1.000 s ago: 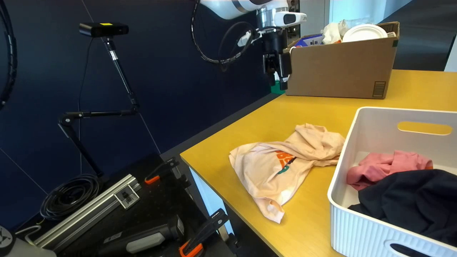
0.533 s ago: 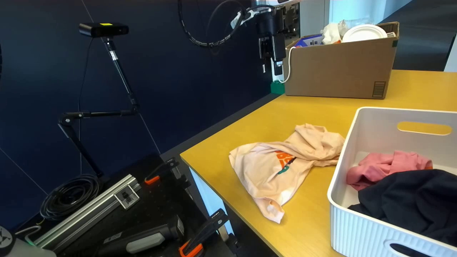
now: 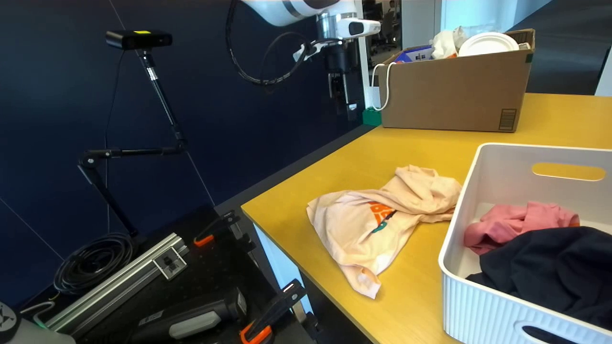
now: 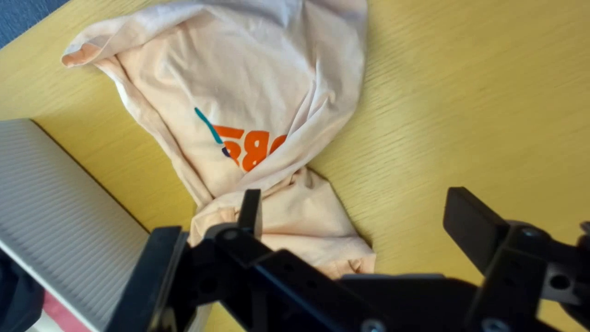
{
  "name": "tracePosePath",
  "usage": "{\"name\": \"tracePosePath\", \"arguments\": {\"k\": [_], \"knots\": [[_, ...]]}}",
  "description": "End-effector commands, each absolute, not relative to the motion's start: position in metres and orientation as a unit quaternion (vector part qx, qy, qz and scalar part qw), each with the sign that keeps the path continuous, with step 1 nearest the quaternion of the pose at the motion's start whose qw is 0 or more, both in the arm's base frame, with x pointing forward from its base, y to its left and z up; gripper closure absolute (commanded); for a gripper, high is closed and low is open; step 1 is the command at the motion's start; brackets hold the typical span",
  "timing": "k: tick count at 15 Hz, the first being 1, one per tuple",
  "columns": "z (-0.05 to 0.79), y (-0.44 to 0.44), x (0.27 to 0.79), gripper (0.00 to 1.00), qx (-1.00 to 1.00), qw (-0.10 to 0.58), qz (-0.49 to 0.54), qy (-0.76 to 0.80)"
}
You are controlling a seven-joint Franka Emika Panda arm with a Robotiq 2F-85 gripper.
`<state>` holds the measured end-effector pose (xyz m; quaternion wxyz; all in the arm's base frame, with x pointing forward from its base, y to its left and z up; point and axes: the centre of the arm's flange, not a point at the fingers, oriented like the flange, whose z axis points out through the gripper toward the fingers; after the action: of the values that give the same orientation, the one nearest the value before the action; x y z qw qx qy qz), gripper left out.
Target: Fold the T-shirt on the table
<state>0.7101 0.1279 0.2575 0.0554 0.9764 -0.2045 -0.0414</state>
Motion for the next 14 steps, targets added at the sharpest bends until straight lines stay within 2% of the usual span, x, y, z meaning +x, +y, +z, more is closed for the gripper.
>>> {"name": "tracePosePath", "arguments": {"k": [1, 5, 8, 14], "knots": [[0.241, 0.163, 0.646, 0.00, 0.979, 0.060, -0.034, -0.194], [0.224, 0.180, 0.577, 0.00, 0.978, 0.073, -0.030, -0.193], [0.220, 0.171, 0.546, 0.00, 0.977, 0.092, -0.024, -0.191], [0.136, 0.149, 0.547, 0.00, 0.982, 0.112, -0.044, -0.149]]}}
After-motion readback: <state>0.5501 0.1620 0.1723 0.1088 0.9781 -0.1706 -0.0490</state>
